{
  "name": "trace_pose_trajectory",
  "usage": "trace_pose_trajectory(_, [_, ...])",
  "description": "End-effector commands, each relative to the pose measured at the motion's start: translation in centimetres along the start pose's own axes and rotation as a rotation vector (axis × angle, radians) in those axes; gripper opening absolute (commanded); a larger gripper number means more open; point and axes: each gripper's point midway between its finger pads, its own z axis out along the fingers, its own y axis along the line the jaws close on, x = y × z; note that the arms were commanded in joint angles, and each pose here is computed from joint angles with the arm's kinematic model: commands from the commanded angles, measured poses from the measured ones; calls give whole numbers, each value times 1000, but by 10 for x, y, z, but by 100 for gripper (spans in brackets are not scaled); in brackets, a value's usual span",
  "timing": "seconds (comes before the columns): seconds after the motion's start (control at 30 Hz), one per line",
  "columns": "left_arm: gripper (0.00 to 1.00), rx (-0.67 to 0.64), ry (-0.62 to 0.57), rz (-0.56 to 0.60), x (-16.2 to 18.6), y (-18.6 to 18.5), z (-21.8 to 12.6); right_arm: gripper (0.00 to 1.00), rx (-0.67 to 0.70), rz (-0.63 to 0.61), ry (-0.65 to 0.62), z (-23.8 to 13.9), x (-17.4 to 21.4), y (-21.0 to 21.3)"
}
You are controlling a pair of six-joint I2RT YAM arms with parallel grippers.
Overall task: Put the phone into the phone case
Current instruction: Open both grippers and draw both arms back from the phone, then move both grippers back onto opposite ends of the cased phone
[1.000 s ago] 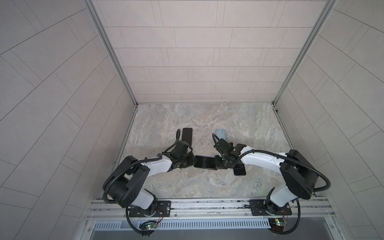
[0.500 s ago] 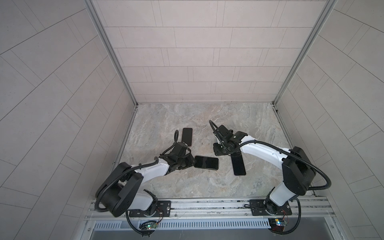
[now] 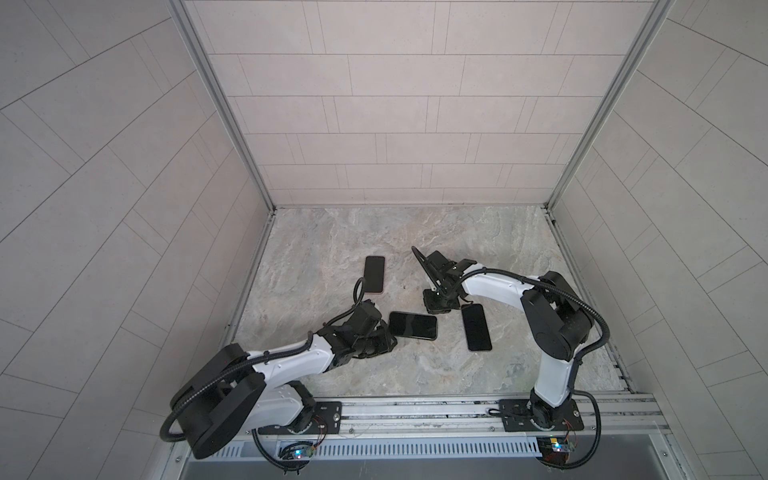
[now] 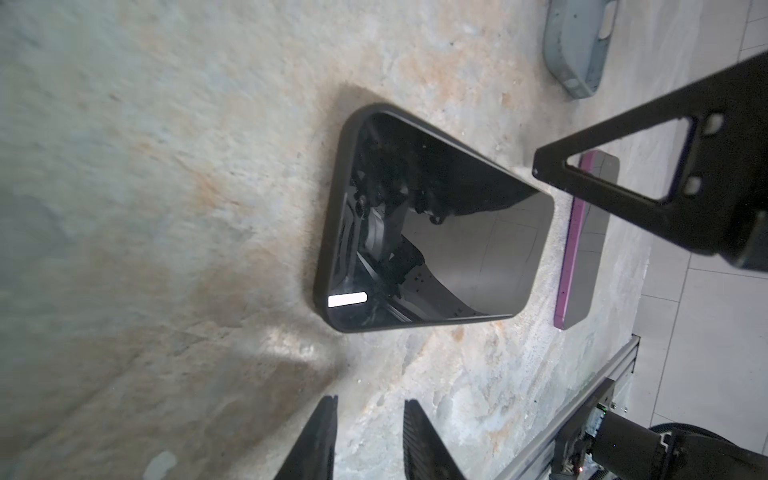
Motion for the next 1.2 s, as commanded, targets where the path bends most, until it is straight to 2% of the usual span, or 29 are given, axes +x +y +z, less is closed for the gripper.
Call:
trace_pose_trajectory(0.0, [34,2,0,-3,-7,-8,7,15,-35,8,-5,-9,16,6])
trace_pose_trajectory(0.3, [34,-25,43,12,-14,-12,22,15,-98,41,-57,-29,68,9])
trace_pose_trajectory(0.43, [34,-10,16,-1,-23,-10,18,21,-67,51,-113,-47,73,-3])
trace_pose_trajectory(0.7, [34,-4,-66,-86,-49,13,2,22,-72,59,-106,-49,89,-8])
trace_pose_trajectory(0.93, [34,-11,2,-77,-49,11,16,21,-72,59,-100,-46,89,-9])
trace_pose_trajectory(1.17, [34,-9,2,-73,-49,11,17,21,-70,62,-95,-42,90,-9])
